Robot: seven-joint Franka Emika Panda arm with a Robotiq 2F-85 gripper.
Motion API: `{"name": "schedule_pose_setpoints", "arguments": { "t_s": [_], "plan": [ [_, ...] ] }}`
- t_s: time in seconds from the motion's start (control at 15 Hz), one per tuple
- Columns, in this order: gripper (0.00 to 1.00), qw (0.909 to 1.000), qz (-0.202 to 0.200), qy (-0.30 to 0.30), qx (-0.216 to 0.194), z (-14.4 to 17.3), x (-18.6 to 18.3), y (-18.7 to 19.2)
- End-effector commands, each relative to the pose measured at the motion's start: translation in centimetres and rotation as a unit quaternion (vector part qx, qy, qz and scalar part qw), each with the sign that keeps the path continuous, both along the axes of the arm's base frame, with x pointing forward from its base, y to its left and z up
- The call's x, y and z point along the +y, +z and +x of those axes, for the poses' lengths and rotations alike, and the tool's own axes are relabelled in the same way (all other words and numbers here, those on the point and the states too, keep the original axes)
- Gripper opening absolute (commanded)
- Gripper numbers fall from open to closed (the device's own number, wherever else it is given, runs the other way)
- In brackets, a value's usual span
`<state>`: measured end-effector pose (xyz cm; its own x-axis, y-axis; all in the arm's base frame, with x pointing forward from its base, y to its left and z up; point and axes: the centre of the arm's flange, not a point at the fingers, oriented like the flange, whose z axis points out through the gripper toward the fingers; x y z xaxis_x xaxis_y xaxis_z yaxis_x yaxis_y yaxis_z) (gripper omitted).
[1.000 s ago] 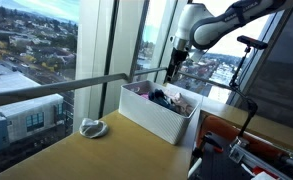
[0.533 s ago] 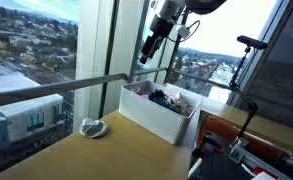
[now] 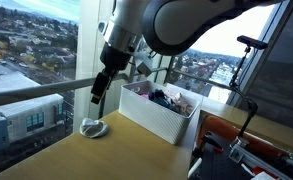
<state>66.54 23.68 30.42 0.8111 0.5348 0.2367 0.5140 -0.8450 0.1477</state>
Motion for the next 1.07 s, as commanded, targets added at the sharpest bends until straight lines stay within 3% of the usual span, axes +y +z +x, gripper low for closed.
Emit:
{"name": "schedule_pose_setpoints", "arguments": {
  "t_s": [0.0,0.47,1.0],
  "plan": [
    [1.0,0.9992,-0.012,0.035,-0.015,5.4,0.0,-4.5],
    [1.0,0.9985,-0.028,0.046,0.001,11.5,-3.8,-11.4],
    [1.0,0.9967,-0.026,0.031,0.071,10.7,-5.1,-18.5]
  ]
}}
